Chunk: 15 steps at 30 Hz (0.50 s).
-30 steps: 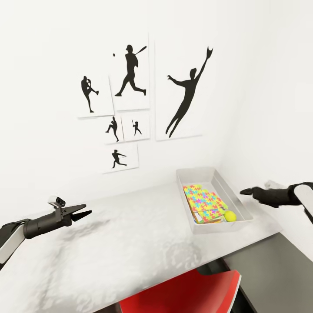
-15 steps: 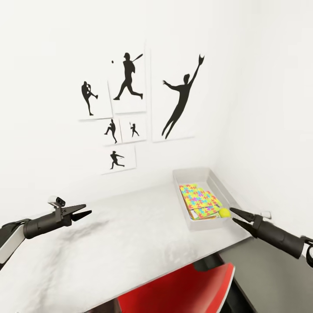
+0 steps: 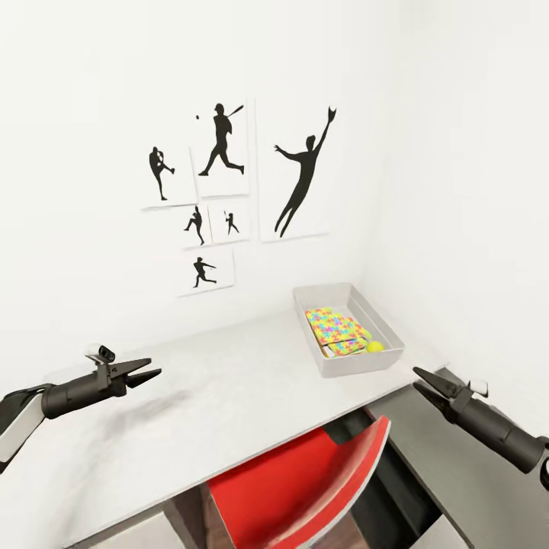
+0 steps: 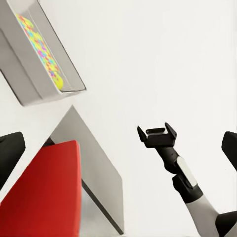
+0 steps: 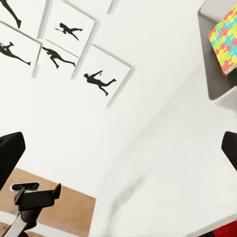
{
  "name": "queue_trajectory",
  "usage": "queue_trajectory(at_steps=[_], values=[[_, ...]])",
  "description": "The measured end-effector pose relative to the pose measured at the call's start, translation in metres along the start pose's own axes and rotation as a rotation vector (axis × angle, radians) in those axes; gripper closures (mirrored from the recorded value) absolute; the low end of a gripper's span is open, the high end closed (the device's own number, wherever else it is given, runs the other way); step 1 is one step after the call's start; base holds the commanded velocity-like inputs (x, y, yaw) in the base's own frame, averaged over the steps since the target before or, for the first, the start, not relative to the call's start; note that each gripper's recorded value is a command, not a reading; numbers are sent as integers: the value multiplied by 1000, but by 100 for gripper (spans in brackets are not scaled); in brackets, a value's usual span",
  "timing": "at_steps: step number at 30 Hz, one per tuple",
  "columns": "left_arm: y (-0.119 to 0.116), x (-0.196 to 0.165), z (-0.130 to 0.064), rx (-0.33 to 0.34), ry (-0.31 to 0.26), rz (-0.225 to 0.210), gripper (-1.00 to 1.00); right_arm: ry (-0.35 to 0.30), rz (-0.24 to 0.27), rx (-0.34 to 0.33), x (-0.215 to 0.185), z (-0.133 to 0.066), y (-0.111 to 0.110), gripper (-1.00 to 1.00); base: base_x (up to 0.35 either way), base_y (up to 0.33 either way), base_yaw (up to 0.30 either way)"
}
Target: Put all the toys in the child's room - the three board games (two on the bed and one on the table), the two jigsaw puzzles on the table, and the tennis ball on the table - inside the toy box on the table in the child's room.
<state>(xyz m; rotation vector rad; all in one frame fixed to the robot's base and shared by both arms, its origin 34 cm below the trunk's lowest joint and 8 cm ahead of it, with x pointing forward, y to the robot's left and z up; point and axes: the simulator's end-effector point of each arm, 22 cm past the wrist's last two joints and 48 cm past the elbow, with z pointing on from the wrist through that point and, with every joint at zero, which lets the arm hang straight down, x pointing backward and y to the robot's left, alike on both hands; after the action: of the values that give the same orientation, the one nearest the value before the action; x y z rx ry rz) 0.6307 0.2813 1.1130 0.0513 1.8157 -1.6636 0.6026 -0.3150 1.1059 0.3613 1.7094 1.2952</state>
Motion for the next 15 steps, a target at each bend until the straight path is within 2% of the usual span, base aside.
queue_trajectory(at_steps=[6,15], values=[[0,0,0,0,0,0,-100,-3,0,-5,0,0,1,-100,-208,9,-2],[-1,0,0,1,-1,0,-100,-3,1,-5,0,0,1,-100,-103,1,0]])
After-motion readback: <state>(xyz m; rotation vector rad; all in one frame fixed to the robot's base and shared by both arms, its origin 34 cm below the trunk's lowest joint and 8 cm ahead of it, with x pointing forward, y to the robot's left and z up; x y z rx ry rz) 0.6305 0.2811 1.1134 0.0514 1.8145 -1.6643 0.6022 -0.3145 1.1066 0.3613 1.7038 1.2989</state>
